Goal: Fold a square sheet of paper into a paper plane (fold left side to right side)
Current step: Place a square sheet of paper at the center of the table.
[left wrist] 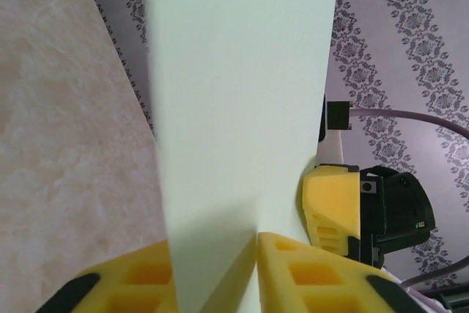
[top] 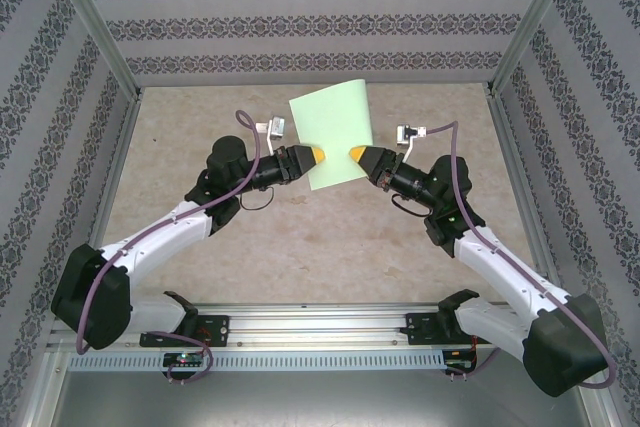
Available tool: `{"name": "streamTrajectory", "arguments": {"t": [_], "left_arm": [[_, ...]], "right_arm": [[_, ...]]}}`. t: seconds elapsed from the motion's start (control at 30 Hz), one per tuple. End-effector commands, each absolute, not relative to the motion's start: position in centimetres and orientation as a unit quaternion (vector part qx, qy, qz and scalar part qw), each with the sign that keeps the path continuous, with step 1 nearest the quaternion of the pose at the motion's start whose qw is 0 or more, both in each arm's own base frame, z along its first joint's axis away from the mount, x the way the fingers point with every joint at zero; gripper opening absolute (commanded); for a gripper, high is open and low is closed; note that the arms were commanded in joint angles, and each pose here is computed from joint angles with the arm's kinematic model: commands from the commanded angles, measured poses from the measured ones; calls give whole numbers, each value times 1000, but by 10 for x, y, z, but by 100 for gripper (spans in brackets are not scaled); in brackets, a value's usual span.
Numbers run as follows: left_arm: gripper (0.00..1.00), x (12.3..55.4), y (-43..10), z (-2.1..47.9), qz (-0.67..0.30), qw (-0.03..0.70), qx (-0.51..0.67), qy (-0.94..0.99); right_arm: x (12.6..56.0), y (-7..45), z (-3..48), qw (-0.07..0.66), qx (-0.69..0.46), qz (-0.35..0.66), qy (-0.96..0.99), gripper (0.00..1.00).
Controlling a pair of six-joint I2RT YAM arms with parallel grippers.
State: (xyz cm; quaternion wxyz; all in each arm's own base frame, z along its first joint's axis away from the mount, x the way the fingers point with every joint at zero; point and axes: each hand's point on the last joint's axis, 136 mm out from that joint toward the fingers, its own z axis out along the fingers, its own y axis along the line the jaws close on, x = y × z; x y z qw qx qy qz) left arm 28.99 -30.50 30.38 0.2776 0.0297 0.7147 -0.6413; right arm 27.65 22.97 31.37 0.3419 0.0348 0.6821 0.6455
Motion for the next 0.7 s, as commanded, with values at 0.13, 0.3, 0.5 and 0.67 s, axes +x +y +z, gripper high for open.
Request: {"name": "streamTrajectory", "arguments": {"t": [0.13, 0.3, 0.5, 0.67], "left_arm": [[0, 293, -301, 250, -584, 255, 5, 770], [0, 284, -291, 169, -504, 192, -12, 842], [0, 266, -270, 71, -391, 112, -11, 914], [0, 265, -263, 34, -349, 86, -9, 933]], "right_arm": [[285, 201, 264, 346, 82, 539, 764, 56], [277, 143, 220, 374, 113, 368, 844, 82], [266, 118, 185, 350, 106, 281, 887, 89], [266, 144, 155, 300, 107, 340, 885, 75]]}}
